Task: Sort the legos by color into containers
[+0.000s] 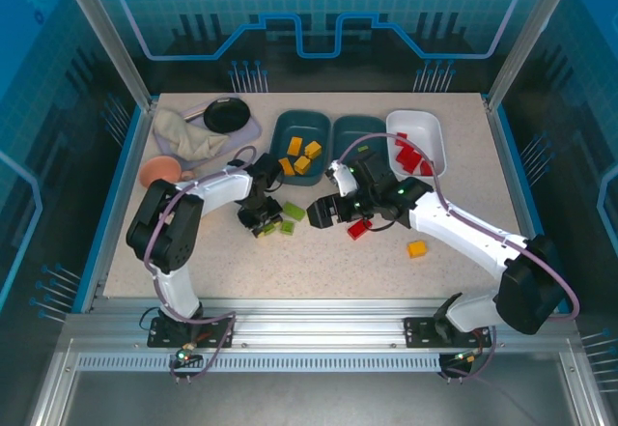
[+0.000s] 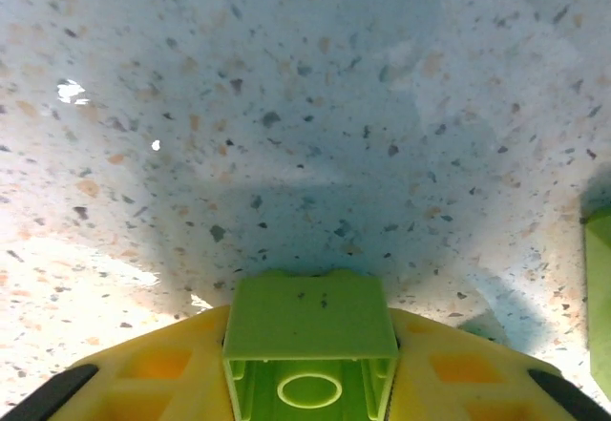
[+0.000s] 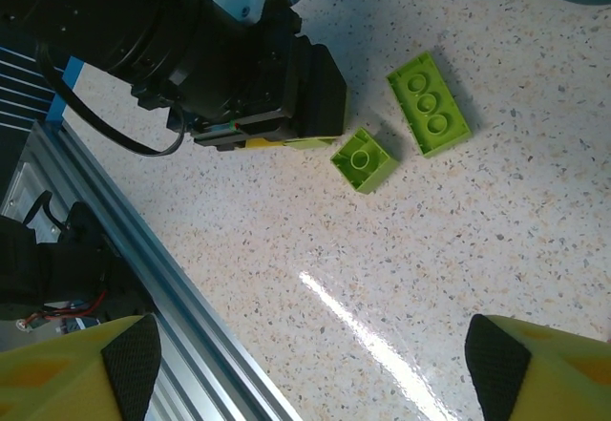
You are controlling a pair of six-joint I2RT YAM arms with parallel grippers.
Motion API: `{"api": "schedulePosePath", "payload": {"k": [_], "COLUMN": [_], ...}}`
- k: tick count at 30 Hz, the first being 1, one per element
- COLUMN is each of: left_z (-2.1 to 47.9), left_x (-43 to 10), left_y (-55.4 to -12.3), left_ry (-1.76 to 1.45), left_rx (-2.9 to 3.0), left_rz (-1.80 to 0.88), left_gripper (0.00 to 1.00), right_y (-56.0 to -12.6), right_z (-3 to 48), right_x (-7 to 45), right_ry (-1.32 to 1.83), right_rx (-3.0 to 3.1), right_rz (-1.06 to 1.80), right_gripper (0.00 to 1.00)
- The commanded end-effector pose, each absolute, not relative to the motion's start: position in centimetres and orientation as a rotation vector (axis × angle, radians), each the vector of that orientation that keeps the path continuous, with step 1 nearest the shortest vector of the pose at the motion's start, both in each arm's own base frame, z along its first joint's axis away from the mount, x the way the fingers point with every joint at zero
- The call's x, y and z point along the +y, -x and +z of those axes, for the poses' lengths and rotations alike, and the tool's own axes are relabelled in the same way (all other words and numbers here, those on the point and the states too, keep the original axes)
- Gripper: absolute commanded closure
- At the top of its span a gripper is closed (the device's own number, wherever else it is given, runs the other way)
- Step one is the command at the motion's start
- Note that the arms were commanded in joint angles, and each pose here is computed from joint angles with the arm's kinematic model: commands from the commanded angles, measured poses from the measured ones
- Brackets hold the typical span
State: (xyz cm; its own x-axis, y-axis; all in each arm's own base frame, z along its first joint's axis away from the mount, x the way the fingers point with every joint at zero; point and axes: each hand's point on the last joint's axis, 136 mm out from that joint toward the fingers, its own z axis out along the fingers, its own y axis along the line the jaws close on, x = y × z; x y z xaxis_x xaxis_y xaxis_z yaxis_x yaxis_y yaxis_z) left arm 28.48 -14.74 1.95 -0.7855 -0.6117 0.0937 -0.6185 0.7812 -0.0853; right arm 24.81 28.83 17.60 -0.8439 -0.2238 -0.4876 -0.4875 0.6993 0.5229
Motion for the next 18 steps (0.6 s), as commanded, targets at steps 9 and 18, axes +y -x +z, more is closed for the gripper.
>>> {"api": "schedulePosePath", "payload": {"k": [9, 18], "left_z": [13.6, 16.1], "left_x": [-19.5, -29.4], "left_y": [-33.5, -40.2], "left_ry": [-0.754, -0.422], "left_rx": [-3.215, -3.327], "left_rz": [0.386, 0.593], "left_gripper": [0.67, 0.68], "right_y": [-31.5, -34.8], "right_z": [24.3, 25.3], "right_x": [18.8, 12.9], "right_ry": [-0.002, -0.282], "right_rx": [2.301, 2.217], "right_rz": [0.787, 0.735], "right_gripper": [0.17, 0.15]}}
